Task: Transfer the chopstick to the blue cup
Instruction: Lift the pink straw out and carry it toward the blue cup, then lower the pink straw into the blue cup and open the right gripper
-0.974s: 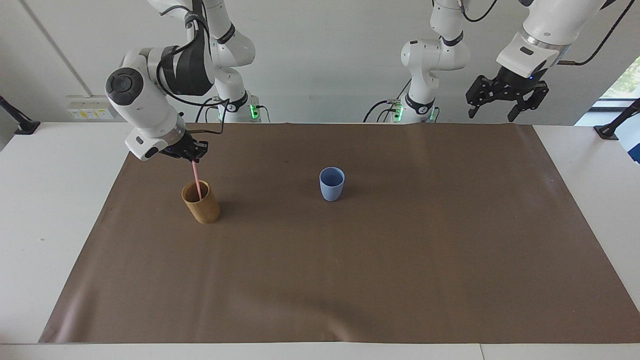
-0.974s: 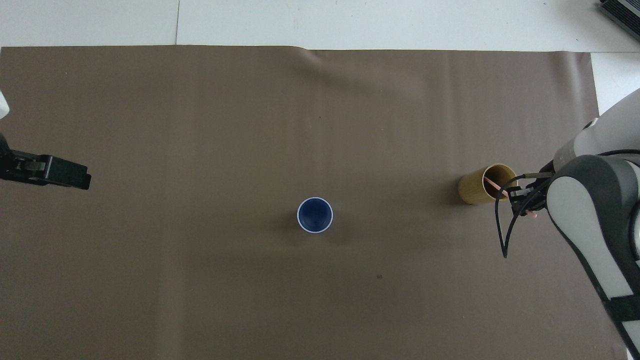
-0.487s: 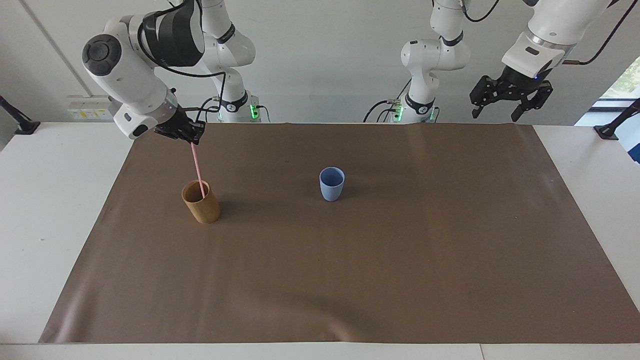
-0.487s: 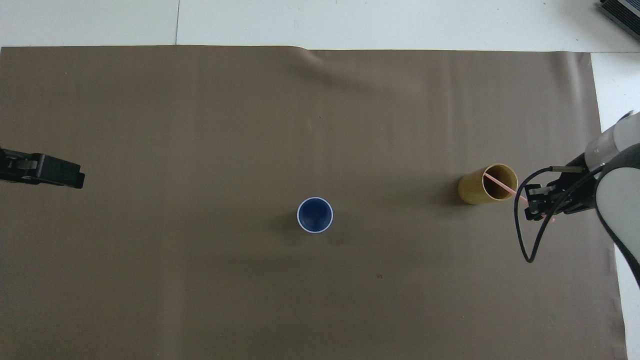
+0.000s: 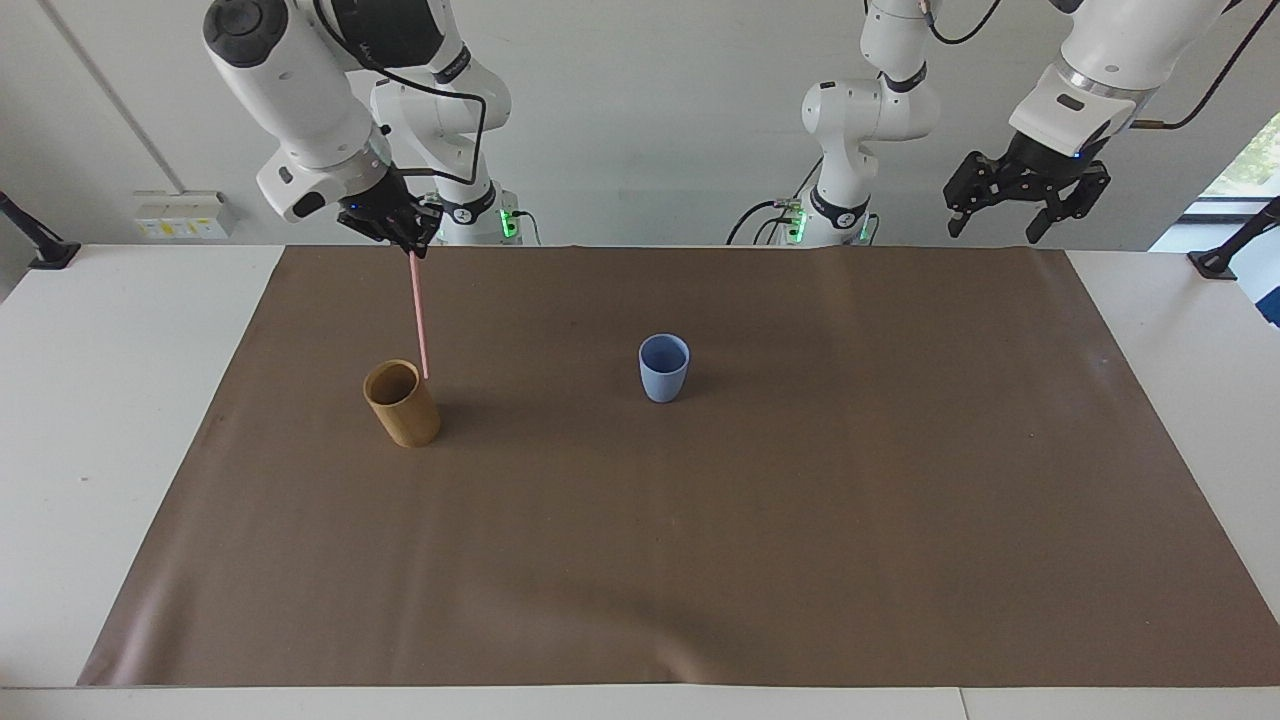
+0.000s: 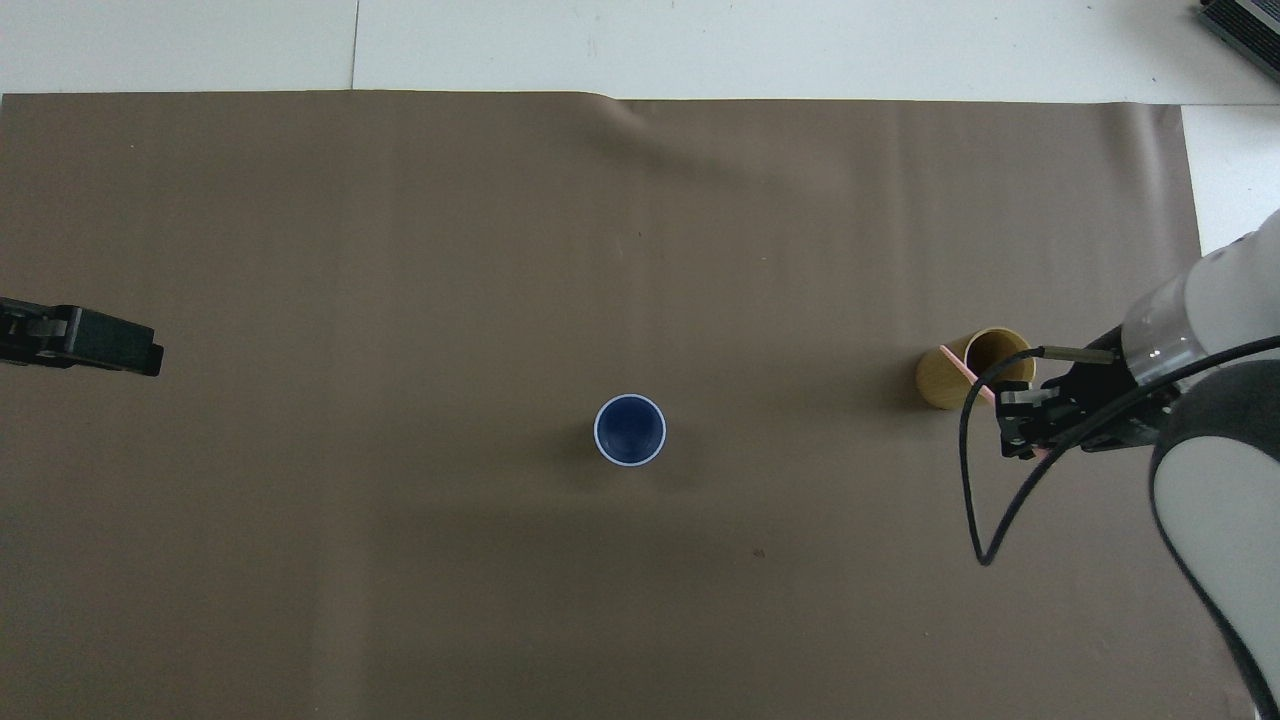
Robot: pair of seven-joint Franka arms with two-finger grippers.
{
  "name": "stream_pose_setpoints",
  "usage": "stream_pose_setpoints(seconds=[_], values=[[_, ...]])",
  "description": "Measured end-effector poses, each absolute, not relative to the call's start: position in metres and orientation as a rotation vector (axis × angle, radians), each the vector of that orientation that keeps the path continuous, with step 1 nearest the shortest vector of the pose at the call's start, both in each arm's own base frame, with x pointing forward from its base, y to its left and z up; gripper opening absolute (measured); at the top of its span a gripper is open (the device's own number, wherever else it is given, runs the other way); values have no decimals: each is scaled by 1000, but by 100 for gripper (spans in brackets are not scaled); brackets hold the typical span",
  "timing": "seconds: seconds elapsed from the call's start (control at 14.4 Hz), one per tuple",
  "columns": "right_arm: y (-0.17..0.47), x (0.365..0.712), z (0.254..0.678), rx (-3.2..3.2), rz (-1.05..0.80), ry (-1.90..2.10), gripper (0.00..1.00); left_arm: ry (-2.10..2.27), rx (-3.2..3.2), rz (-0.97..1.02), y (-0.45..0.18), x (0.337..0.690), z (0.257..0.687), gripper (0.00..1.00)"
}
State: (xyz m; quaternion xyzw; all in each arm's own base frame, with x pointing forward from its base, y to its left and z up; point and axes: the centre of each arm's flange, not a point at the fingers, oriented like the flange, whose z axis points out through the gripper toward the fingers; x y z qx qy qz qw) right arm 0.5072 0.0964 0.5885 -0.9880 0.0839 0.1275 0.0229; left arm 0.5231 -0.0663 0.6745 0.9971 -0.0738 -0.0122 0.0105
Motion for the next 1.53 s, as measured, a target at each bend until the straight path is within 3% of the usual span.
stream_pose_setpoints(seconds=[0.7,0.97,1.53], values=[[277,461,598,-2755,430,769,8,-230,3112,-38,-66,523,674,100],[315,466,590,-2552,484,992,8,-230,3112,-39,-66,523,674,100],[364,479,524,-2491,601,1111,8,-230,3112,-39,-66,523,674,100]])
